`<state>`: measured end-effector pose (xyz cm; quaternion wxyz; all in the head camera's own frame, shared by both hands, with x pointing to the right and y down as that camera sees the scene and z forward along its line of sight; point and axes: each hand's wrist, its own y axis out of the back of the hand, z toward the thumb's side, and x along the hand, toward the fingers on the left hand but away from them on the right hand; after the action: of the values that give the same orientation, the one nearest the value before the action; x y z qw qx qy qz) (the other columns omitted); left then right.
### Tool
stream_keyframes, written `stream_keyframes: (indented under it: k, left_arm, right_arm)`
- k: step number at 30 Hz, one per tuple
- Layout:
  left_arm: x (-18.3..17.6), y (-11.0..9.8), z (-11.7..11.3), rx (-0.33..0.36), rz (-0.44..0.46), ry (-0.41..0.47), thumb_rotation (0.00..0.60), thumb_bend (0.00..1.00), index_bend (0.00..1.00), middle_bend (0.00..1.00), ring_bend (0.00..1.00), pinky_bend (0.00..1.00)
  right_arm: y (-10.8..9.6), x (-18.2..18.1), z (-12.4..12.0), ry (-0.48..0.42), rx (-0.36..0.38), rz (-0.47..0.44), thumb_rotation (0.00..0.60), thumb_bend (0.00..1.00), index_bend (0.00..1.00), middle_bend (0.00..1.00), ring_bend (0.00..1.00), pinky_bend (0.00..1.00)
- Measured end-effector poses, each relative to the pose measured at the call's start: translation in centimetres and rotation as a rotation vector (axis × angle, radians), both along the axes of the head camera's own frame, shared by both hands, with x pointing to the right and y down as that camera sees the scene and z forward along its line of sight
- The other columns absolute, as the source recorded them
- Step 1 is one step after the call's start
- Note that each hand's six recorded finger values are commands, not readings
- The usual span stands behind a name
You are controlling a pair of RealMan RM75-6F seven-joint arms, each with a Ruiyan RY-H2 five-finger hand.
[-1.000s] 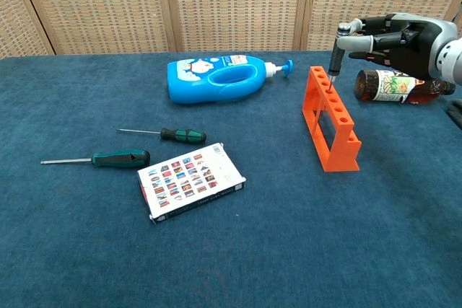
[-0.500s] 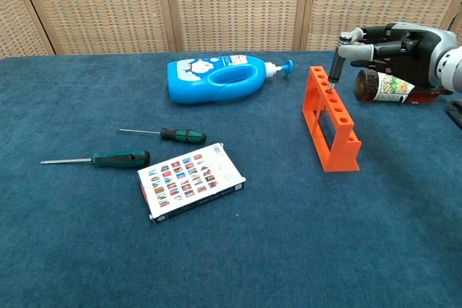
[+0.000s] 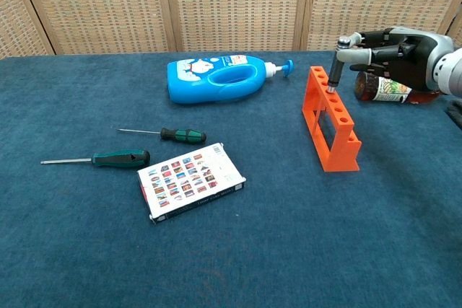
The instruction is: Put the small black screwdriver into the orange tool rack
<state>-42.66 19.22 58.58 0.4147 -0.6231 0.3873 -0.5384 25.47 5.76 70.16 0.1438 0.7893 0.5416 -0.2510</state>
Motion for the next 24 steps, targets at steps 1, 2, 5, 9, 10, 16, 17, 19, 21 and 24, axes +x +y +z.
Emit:
stream_keyframes:
  k: [1,2,5,9,10,16,17,19,21,24]
  left_arm:
    - [-0.01,0.00,0.00,0.000,0.000,0.000,0.600,0.00,0.00,0.00,0.00,0.00]
    - [-0.03,-0.01,0.01,0.000,-0.001,-0.001,0.600,0.00,0.00,0.00,0.00,0.00]
    - [-0.05,-0.01,0.11,-0.003,-0.002,-0.004,0.600,0.00,0.00,0.00,0.00,0.00]
    - [-0.03,-0.01,0.22,-0.006,-0.002,-0.007,0.600,0.00,0.00,0.00,0.00,0.00]
    - [-0.05,-0.02,0.25,-0.007,-0.003,-0.007,0.600,0.00,0.00,0.00,0.00,0.00]
    - [0.00,0.00,0.36,-0.010,-0.001,-0.010,0.600,0.00,0.00,0.00,0.00,0.00]
    - [0.00,-0.01,0.36,-0.010,-0.001,-0.010,0.600,0.00,0.00,0.00,0.00,0.00]
    - [-0.01,0.01,0.37,-0.011,-0.002,-0.010,0.600,0.00,0.00,0.00,0.00,0.00]
    - [0.00,0.01,0.38,-0.011,-0.001,-0.010,0.600,0.00,0.00,0.00,0.00,0.00]
    - [0.03,0.02,0.35,-0.011,0.000,-0.010,0.600,0.00,0.00,0.00,0.00,0.00]
  right_arm:
    - [-0.05,0.00,0.03,0.001,0.000,0.000,0.600,0.29,0.66,0.02,0.00,0.00]
    - [-0.10,0.00,0.05,0.001,0.000,0.001,0.600,0.29,0.66,0.02,0.00,0.00]
    - [-0.25,0.01,0.11,0.001,0.000,0.002,0.600,0.29,0.66,0.02,0.00,0.00]
    - [-0.36,0.10,0.34,0.002,-0.006,0.007,0.600,0.29,0.66,0.02,0.00,0.00]
    - [-0.39,0.15,0.42,0.003,-0.008,0.008,0.600,0.29,0.66,0.02,0.00,0.00]
    - [-0.22,0.26,0.84,0.003,-0.017,0.013,0.600,0.29,0.66,0.02,0.00,0.00]
    - [-0.18,0.25,0.89,0.003,-0.018,0.013,0.600,0.29,0.66,0.02,0.00,0.00]
    - [-0.09,0.21,0.95,0.000,-0.019,0.012,0.600,0.29,0.66,0.02,0.00,0.00]
    - [-0.06,0.18,0.97,0.000,-0.019,0.010,0.600,0.29,0.66,0.02,0.00,0.00]
    - [0.05,0.18,1.00,-0.002,-0.020,0.011,0.600,0.29,0.66,0.02,0.00,0.00]
